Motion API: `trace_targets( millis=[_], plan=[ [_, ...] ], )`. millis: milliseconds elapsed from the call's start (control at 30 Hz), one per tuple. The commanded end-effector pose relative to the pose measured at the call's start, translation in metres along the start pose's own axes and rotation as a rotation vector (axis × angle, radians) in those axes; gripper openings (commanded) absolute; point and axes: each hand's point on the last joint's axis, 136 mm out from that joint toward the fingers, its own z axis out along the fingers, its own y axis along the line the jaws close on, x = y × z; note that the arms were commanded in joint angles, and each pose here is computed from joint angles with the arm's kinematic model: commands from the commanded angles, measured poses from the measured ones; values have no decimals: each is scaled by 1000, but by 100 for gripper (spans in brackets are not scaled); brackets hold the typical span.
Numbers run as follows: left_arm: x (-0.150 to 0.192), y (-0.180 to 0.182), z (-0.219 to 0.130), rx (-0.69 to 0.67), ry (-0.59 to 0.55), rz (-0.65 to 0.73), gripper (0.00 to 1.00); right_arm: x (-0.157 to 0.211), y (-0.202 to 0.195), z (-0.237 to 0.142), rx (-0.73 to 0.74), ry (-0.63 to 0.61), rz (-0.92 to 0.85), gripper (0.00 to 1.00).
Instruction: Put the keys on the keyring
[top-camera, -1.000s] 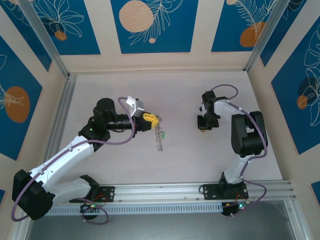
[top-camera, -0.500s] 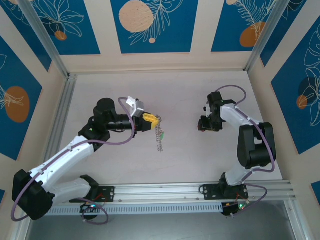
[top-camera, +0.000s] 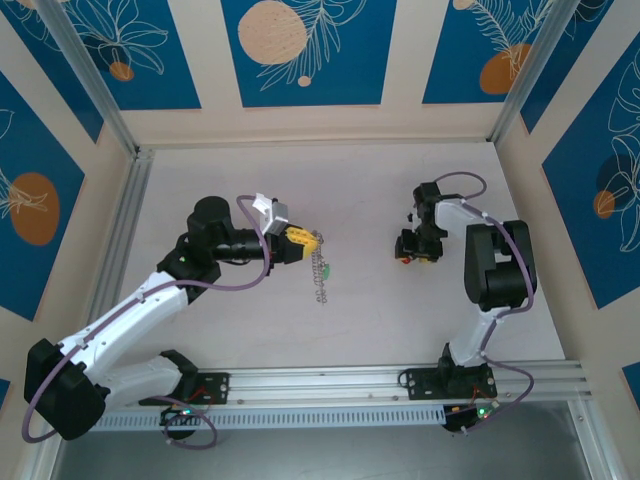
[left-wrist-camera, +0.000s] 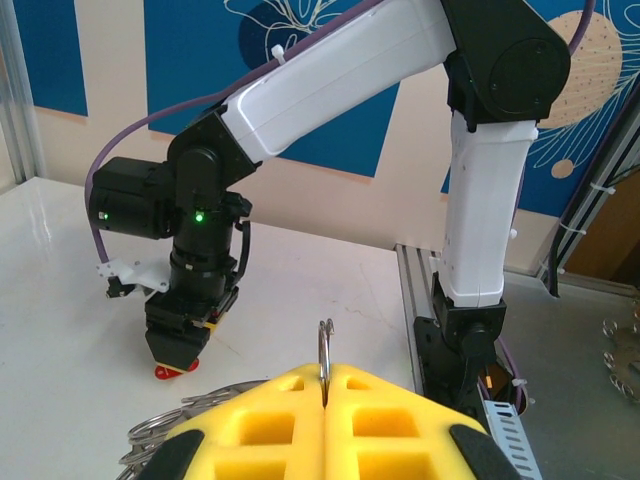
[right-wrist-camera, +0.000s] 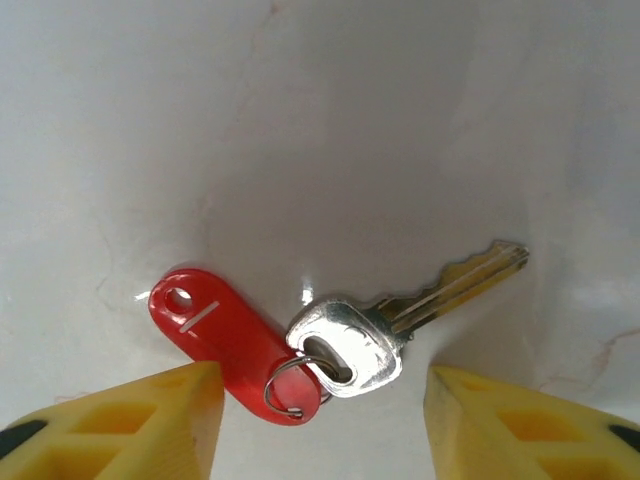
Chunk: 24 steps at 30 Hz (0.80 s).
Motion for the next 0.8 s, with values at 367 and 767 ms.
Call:
trace_targets(
  millis=[367, 767],
  plan=[
    [-8, -5, -1, 12, -13, 38, 0, -4, 25, 6, 4, -5, -144, 19],
    [-8, -5, 0, 14, -11, 27, 0, -1, 29, -6, -2, -32, -181, 5]
  ],
)
